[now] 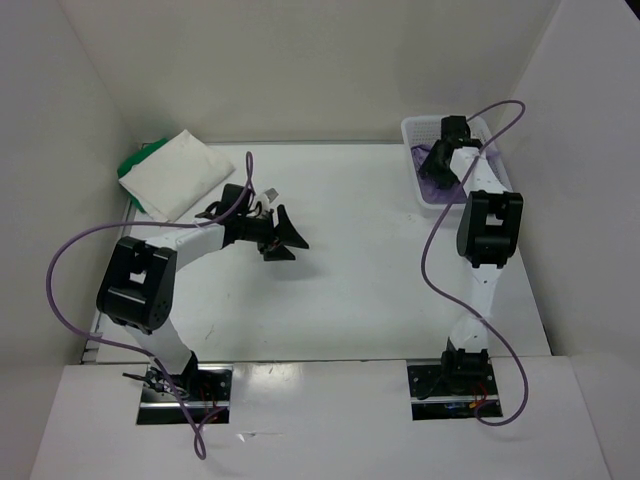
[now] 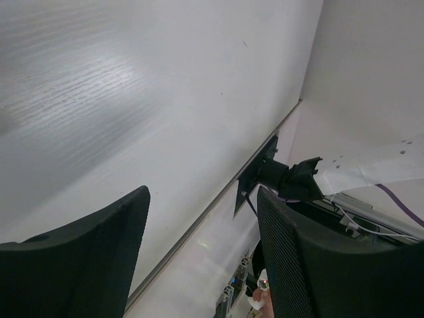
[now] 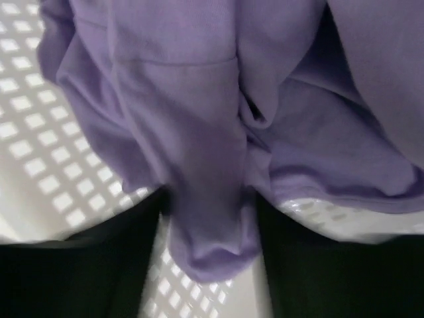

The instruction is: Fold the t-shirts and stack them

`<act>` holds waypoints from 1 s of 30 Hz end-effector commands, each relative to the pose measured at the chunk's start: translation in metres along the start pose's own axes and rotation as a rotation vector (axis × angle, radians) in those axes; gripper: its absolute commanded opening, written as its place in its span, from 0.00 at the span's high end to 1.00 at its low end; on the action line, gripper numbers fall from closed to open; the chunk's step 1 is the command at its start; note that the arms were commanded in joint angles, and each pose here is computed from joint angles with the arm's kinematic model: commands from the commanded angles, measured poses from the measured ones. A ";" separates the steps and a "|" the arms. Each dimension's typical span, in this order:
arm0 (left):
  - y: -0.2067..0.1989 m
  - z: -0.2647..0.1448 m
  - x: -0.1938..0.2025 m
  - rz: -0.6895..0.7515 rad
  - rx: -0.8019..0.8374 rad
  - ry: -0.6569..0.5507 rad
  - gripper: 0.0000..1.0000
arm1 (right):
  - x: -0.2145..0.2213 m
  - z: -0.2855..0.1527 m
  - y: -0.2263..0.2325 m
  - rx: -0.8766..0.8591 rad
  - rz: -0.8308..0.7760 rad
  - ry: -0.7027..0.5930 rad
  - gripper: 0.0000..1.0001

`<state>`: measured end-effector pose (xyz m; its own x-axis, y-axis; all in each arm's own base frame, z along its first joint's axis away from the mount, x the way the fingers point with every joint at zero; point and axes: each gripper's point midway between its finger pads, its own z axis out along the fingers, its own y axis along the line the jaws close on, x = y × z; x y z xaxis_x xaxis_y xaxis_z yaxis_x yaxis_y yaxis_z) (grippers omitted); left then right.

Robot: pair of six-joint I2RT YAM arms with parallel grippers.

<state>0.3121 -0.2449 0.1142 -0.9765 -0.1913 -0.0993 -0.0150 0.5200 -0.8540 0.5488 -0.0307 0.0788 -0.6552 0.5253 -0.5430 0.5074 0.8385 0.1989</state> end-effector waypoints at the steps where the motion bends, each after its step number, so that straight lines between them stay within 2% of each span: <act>1: -0.003 -0.009 -0.008 0.039 -0.011 -0.056 0.27 | -0.015 0.004 0.013 -0.024 0.013 -0.038 0.53; 4: -0.004 -0.011 -0.013 0.061 -0.027 -0.067 0.28 | -0.027 -0.006 0.021 -0.059 0.027 -0.076 0.81; 5: -0.007 -0.011 -0.018 0.070 -0.030 -0.081 0.28 | -0.033 -0.013 0.024 -0.071 0.030 -0.097 0.95; 6: -0.013 -0.014 -0.020 0.083 -0.022 -0.091 0.28 | -0.051 -0.035 0.031 -0.106 0.047 -0.155 0.98; 9: -0.030 -0.018 -0.035 0.113 -0.003 -0.126 0.26 | -0.069 -0.074 0.039 -0.158 0.065 -0.221 1.00; 10: -0.036 -0.019 -0.039 0.125 0.005 -0.135 0.24 | -0.085 -0.108 0.044 -0.197 0.073 -0.286 1.00; 12: -0.050 -0.023 -0.051 0.157 0.015 -0.170 0.24 | -0.095 -0.142 0.048 -0.242 0.098 -0.332 1.00; 13: -0.051 -0.026 -0.058 0.158 0.017 -0.183 0.23 | -0.120 -0.201 0.058 -0.345 0.107 -0.460 1.00; 15: -0.056 -0.032 -0.064 0.147 0.019 -0.196 0.23 | -0.128 -0.259 0.071 -0.494 0.139 -0.544 1.00; 16: -0.058 -0.037 -0.071 0.137 0.022 -0.215 0.23 | -0.141 -0.318 0.078 -0.600 0.147 -0.644 1.00; 18: -0.054 -0.045 -0.085 0.114 0.004 -0.262 0.21 | -0.145 -0.387 0.098 -0.782 0.117 -0.685 1.00; 20: -0.052 -0.057 -0.098 0.084 -0.009 -0.316 0.19 | -0.129 -0.460 0.130 -1.020 0.003 -0.681 1.00; 23: -0.042 -0.075 -0.116 0.037 -0.036 -0.392 0.19 | -0.099 -0.533 0.166 -1.304 -0.117 -0.639 1.00; 24: -0.042 -0.082 -0.122 0.043 -0.040 -0.424 0.19 | -0.080 -0.582 0.173 -1.456 -0.202 -0.613 1.00; 25: -0.038 -0.086 -0.128 0.035 -0.056 -0.448 0.19 | -0.069 -0.604 0.178 -1.537 -0.251 -0.602 1.00; 26: -0.036 -0.096 -0.134 0.020 -0.061 -0.481 0.19 | -0.055 -0.646 0.186 -1.652 -0.326 -0.631 1.00; 30: -0.027 -0.129 -0.147 -0.021 -0.077 -0.576 0.18 | -0.016 -0.716 0.186 -1.905 -0.467 -0.635 1.00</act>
<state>0.4207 -0.1452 0.1826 -0.7803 -0.5486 -0.3001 -0.0908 0.5743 -0.8136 0.2997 0.1951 0.7034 -0.0391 0.5771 -0.8157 -0.8844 0.3600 0.2971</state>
